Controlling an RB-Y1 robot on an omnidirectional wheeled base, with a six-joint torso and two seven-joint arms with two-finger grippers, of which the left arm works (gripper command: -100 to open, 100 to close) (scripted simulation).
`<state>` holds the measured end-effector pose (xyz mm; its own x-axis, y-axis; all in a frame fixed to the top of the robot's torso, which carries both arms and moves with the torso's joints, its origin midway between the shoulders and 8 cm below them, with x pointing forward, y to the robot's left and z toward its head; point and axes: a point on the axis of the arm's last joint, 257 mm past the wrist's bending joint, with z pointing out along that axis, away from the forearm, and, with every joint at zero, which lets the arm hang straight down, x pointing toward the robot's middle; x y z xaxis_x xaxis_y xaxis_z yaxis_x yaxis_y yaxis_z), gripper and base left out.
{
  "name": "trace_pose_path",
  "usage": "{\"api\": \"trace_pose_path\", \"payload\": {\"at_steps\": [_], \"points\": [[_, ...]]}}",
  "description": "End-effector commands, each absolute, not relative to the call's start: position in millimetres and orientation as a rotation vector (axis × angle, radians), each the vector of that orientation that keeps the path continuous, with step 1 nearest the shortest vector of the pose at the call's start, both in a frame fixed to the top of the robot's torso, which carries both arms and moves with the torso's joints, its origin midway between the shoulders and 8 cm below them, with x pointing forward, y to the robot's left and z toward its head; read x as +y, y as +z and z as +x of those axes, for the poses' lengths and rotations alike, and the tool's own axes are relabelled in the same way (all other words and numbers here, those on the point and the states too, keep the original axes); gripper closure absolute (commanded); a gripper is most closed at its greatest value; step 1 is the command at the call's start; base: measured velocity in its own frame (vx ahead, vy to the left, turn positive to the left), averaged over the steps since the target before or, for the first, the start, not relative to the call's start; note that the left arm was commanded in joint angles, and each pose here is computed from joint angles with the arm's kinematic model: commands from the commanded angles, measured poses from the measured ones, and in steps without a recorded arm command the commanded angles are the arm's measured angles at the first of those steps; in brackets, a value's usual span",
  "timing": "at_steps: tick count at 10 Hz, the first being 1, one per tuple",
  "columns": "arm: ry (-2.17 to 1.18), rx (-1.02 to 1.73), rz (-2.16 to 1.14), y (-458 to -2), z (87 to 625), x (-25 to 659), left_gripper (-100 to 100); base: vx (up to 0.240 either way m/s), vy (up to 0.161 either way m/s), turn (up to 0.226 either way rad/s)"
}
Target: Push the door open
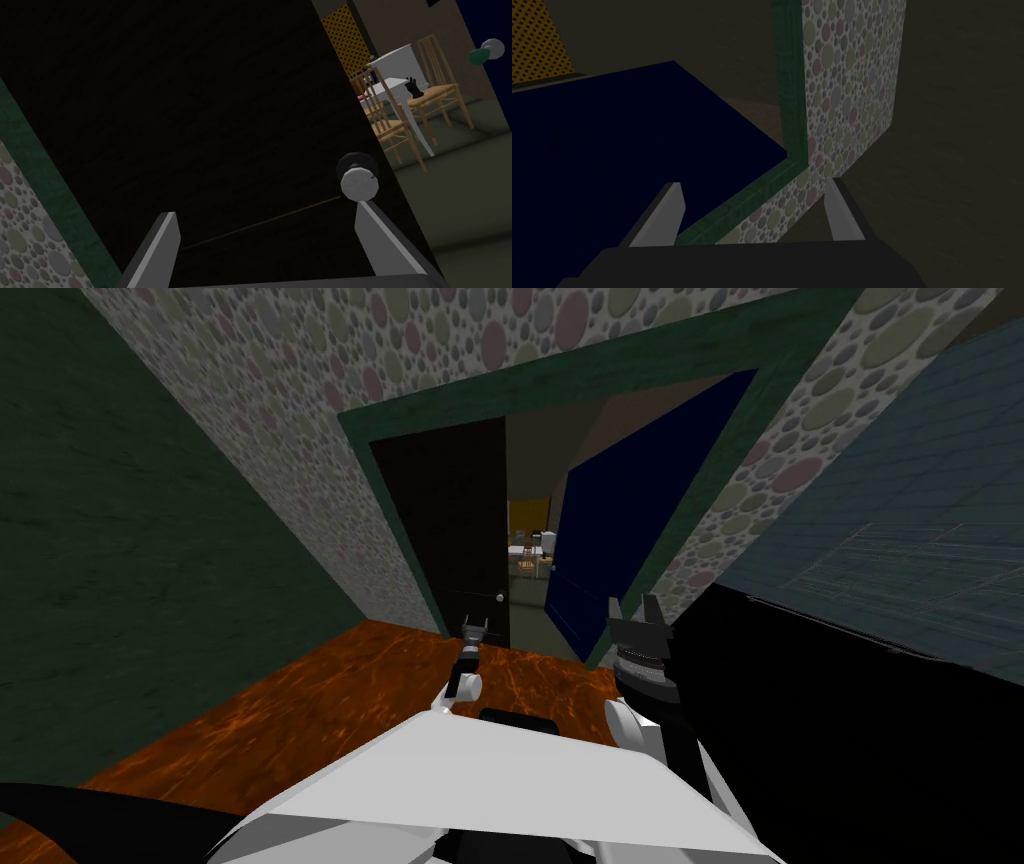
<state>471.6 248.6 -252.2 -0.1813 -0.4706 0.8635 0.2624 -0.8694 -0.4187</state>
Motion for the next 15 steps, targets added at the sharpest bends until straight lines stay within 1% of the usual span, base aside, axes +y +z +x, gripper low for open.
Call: {"api": "trace_pose_path", "payload": {"at_steps": [1,5,7,15], "points": [[-2.099,0.210,-1.669,-266,472,246,-100,0.074,0.063,-0.133],[-2.116,0.136,-1.769,-295,473,241,-100,0.076,0.069,-0.128],[-2.119,0.118,-1.792,-302,473,239,-100,0.041,0.045,-0.068],[-2.129,-0.028,-1.954,-348,469,225,-100,0.060,0.068,-0.118]]}}
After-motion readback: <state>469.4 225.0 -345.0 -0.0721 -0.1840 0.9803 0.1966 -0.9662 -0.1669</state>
